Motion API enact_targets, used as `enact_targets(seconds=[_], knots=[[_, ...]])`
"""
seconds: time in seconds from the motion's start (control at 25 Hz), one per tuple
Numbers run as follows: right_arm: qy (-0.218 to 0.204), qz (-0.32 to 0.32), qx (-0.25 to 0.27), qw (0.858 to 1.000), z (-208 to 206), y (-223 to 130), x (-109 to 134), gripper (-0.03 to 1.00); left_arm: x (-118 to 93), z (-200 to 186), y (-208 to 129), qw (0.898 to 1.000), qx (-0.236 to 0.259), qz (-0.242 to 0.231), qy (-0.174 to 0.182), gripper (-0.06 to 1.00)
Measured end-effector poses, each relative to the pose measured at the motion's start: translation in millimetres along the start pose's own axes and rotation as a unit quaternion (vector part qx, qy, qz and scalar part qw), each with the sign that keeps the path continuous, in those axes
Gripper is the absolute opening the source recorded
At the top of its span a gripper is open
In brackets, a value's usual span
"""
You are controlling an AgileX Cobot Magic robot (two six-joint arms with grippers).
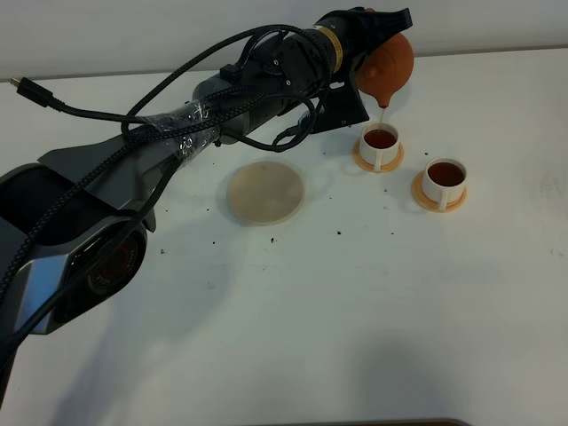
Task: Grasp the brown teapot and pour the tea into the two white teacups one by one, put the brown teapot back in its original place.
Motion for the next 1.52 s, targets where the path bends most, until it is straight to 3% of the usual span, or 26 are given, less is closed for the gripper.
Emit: enact_targets(seconds=[0.24, 0.6, 0.72, 0.92, 1.08, 1.16, 1.44, 1.52], knots=[[0.000, 0.000, 0.000, 1.000, 0, 0, 0, 0.24, -8, 0, 4, 1.000, -0.010, -0.012, -0.022, 0.11], [0.000, 0.000, 0.000, 1.000, 0, 0, 0, 0.24, -10, 0, 5, 0.992, -0.011, -0.122, -0.029, 0.11], [0.000, 0.000, 0.000, 1.000, 0, 0, 0, 0.24, -14, -1, 9, 0.982, -0.018, -0.183, -0.043, 0.11], [0.000, 0.000, 0.000, 1.000, 0, 0, 0, 0.24, -34, -6, 21, 0.951, -0.032, -0.286, -0.110, 0.11], [0.000, 0.000, 0.000, 1.000, 0, 0, 0, 0.24, -54, -24, 20, 0.915, -0.030, -0.356, -0.188, 0.11], [0.000, 0.000, 0.000, 1.000, 0, 0, 0, 0.24, -61, -38, 12, 0.891, -0.021, -0.395, -0.221, 0.11], [0.000, 0.000, 0.000, 1.000, 0, 0, 0, 0.24, -74, -98, 6, 0.784, -0.022, -0.519, -0.339, 0.11], [0.000, 0.000, 0.000, 1.000, 0, 0, 0, 0.24, -77, -113, 22, 0.743, -0.044, -0.546, -0.385, 0.11]])
Point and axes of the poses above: a point on each arm's last joint axis where the gripper is mounted, z pointing out along that axis toward the gripper, x along the wrist's bending axis when the last joint is at zero, y = z × x, the point moved 9 cm from there along z, pointing out along that axis toward the gripper, and after that the axes turned 9 degrees about z, right-handed, at the moved point
